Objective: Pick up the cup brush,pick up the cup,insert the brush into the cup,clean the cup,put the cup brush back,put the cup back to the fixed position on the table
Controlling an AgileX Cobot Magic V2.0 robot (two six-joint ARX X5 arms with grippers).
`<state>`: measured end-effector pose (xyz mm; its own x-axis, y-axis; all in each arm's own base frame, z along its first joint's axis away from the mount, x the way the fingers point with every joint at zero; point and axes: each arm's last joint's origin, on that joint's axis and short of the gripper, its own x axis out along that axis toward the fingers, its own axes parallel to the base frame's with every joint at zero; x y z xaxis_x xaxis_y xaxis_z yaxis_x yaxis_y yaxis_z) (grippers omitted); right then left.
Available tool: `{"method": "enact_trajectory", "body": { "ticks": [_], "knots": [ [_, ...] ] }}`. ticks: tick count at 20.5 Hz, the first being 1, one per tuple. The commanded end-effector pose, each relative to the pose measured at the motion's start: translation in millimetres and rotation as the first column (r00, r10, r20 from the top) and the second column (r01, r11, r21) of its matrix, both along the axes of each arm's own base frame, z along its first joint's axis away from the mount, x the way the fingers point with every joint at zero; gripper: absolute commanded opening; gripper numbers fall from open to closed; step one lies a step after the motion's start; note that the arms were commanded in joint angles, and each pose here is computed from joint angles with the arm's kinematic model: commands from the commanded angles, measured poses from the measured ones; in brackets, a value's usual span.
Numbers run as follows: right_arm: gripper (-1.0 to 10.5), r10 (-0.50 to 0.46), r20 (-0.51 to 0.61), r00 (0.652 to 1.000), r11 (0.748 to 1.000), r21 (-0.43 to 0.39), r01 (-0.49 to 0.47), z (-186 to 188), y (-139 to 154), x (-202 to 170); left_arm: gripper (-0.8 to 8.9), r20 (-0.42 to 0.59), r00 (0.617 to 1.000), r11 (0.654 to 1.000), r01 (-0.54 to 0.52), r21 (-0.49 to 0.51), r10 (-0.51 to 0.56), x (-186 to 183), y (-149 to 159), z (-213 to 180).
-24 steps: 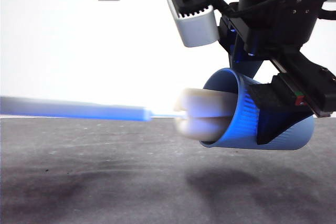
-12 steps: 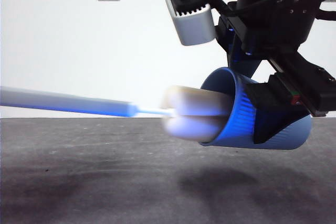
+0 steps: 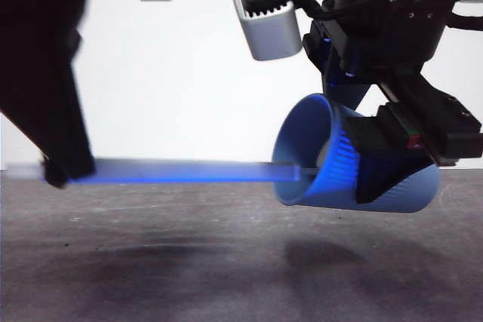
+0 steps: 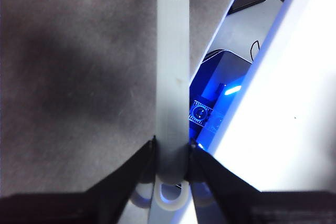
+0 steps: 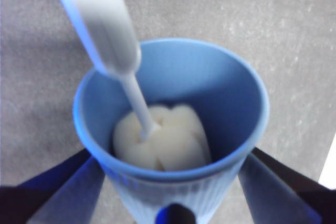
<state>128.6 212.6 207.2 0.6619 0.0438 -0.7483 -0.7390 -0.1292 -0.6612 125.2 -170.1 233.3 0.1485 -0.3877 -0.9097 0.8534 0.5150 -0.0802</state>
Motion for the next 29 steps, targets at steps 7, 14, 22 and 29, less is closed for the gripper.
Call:
{"method": "enact_trajectory", "body": {
  "ticks": [7,14,22,29],
  "knots": [
    [-0.2,0.009,-0.011,1.0,1.0,0.001,-0.009,-1,1,-1,-0.08,-0.019,1.0,1.0,-0.008,0.003,0.008,-1,0,-2],
    [-0.2,0.0,-0.012,1.0,1.0,0.005,0.0,-1,1,-1,-0.08,0.031,0.997,0.99,-0.077,0.117,0.074,-19,31,14],
    [-0.2,-0.102,-0.02,0.995,0.99,0.097,0.103,0,1,0,-0.08,0.063,0.989,0.975,-0.141,0.174,0.132,-52,77,34],
    [-0.2,-0.244,-0.026,0.969,0.937,0.251,0.243,4,2,1,-0.08,0.11,0.963,0.964,-0.256,0.066,0.248,-65,95,45]
  ]
}}
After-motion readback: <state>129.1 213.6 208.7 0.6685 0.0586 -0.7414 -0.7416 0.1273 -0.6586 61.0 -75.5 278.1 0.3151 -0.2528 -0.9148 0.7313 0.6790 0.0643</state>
